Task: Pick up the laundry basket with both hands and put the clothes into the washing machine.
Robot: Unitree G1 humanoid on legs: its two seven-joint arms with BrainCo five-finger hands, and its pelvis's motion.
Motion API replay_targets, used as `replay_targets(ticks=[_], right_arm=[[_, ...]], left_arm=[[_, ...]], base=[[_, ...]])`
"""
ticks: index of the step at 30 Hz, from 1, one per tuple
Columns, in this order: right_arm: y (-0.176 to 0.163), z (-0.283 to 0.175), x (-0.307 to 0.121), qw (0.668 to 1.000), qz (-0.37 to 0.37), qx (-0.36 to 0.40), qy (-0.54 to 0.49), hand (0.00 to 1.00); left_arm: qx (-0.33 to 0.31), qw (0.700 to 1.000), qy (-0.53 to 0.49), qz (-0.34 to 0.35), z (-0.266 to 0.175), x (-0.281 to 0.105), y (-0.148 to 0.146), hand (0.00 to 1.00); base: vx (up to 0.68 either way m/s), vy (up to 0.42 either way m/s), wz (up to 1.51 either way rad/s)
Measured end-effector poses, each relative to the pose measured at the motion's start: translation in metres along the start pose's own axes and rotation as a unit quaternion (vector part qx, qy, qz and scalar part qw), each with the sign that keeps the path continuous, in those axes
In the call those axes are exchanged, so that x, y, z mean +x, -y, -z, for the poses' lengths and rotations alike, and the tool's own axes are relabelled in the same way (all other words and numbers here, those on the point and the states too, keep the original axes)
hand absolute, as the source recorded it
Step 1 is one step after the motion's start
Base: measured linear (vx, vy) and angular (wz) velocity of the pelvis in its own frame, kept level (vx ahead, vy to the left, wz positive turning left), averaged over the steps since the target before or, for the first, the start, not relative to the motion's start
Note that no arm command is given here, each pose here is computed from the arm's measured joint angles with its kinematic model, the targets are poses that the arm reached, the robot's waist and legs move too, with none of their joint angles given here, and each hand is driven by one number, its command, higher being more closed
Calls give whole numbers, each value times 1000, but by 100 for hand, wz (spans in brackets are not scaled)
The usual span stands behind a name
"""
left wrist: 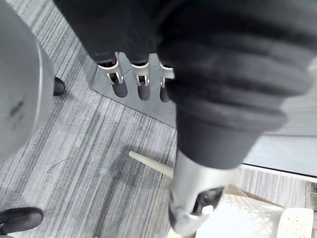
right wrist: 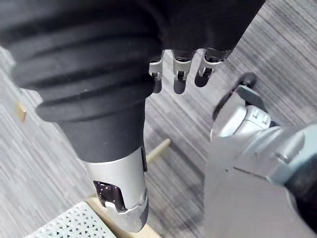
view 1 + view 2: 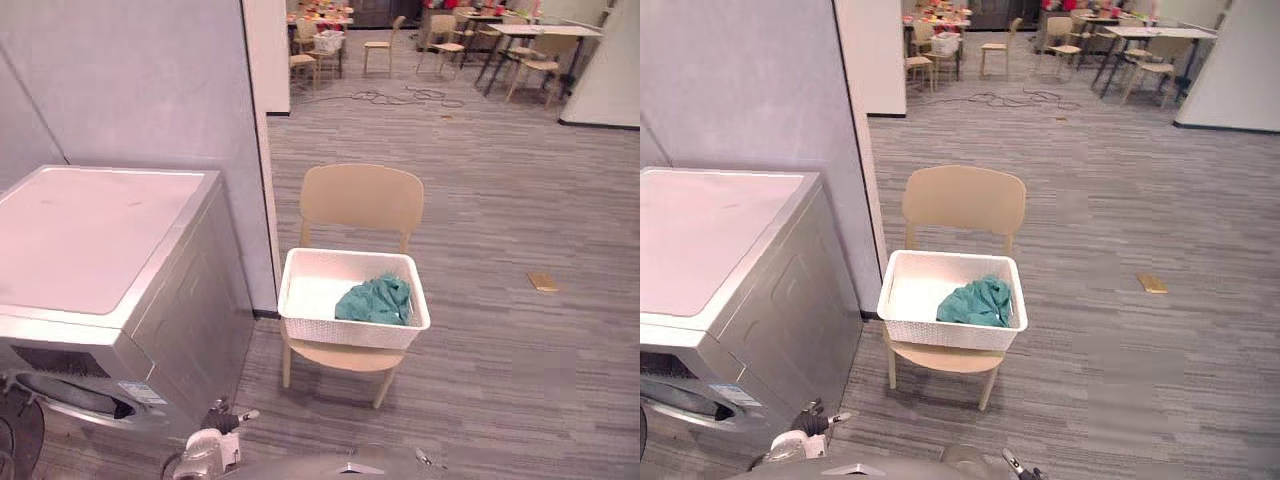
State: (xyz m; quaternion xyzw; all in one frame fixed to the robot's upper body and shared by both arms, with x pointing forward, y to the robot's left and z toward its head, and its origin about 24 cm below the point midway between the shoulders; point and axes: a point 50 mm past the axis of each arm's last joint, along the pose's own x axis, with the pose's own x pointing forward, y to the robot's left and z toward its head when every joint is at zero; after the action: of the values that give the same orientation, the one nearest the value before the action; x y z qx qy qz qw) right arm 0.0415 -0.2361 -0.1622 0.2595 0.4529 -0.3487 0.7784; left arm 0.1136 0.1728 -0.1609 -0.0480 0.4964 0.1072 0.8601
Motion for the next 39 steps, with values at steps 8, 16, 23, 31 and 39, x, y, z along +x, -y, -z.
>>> replay_targets(ticks=[8,16,23,31,39], right_arm=[[-54,-87,-11,974,-92,31,205,0],[-139,-134,-69,898,-247,53,360,0],[-155,-162,-110,840,-288,39,458,0],[-149,-195,-156,766,-278,-22,580,0],[-135,-262,-197,655,-233,-180,696,0]], left_arm=[[49,999,-12,-8,6,-1,-11,0],[86,996,-14,-4,6,-1,-4,0],[128,992,-1,-1,-1,1,0,0],[186,982,11,12,-8,2,1,0],[199,980,12,0,-12,3,-13,0]], base=[[-8,-13,68],[93,63,11],[64,-1,9],[-40,-15,-6],[-40,-207,-7]])
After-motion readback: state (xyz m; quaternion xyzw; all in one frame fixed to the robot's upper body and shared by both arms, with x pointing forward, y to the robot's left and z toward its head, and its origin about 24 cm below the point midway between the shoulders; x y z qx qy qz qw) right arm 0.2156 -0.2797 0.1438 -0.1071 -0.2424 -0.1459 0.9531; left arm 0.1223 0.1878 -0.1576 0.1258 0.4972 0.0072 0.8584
